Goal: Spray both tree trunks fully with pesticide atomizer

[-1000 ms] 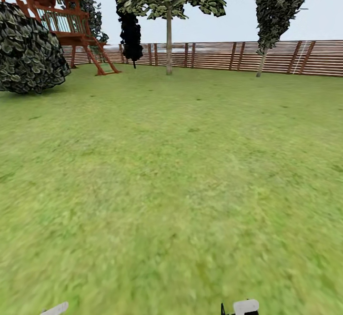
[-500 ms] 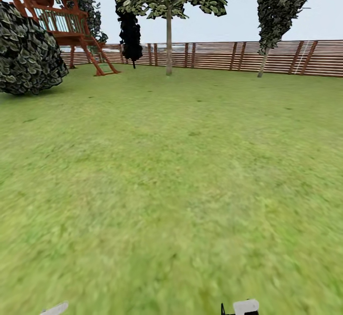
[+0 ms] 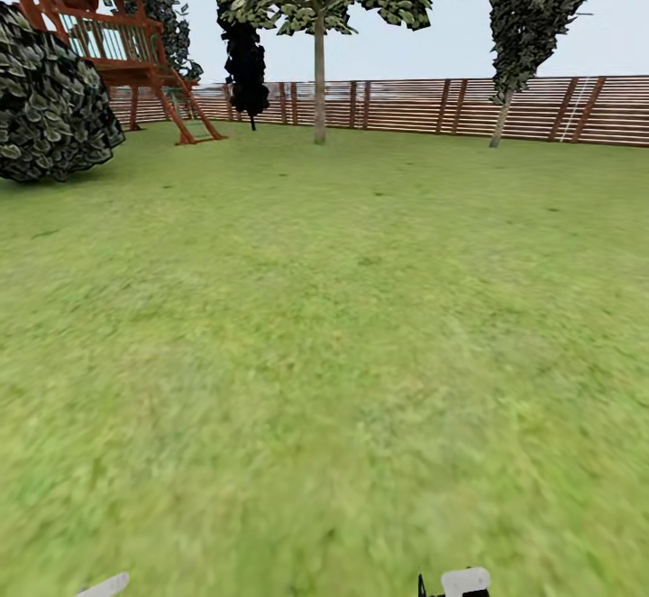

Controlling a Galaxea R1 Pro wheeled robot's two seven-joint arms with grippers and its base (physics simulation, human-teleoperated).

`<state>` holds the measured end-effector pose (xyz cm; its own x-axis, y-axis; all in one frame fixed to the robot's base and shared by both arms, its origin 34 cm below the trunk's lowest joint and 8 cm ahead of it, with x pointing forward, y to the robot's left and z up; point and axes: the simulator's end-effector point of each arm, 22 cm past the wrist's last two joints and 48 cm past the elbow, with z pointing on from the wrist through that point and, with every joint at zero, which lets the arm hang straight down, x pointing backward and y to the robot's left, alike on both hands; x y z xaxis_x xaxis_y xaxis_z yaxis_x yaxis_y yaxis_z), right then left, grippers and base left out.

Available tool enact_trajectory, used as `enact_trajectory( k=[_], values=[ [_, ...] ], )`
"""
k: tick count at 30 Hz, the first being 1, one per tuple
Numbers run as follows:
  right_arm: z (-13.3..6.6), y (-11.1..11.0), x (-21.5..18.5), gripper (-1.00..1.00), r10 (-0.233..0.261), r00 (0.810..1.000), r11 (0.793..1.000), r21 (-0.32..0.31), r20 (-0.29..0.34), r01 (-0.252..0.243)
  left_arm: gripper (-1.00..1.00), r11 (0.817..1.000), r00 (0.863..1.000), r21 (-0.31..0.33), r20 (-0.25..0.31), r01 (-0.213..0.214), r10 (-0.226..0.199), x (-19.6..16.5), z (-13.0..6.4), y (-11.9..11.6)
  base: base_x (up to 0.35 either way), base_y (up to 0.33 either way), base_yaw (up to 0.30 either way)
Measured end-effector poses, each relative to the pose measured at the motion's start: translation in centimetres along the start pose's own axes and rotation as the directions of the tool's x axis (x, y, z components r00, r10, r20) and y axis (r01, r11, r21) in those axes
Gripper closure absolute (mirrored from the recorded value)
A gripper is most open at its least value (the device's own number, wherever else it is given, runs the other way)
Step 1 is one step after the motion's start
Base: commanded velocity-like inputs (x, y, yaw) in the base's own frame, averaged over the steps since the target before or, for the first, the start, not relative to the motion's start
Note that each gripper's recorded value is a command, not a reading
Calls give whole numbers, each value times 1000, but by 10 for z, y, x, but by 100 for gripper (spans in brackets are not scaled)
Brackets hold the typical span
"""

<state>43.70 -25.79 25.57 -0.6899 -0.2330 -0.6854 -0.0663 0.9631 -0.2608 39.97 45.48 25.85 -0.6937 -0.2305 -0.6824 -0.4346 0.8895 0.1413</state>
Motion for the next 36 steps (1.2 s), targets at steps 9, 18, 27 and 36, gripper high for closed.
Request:
enact_trajectory(
  k=[9, 18, 27, 36],
  values=[
    [0, 0, 0, -100, 0, 1000, 1000, 0, 0, 0, 100, 1000, 1000, 0, 0, 0, 0, 0, 0, 0, 339, 0, 0],
    [0, 0, 0, -100, 0, 1000, 1000, 0, 0, 0, 100, 1000, 1000, 0, 0, 0, 0, 0, 0, 0, 339, 0, 0],
    [0, 0, 0, -100, 0, 1000, 1000, 0, 1, 0, 100, 1000, 1000, 0, 0, 0, 0, 0, 0, 0, 339, 0, 0],
    [0, 0, 0, -100, 0, 1000, 1000, 0, 1, 0, 100, 1000, 1000, 0, 0, 0, 0, 0, 0, 0, 339, 0, 0]
  ],
)
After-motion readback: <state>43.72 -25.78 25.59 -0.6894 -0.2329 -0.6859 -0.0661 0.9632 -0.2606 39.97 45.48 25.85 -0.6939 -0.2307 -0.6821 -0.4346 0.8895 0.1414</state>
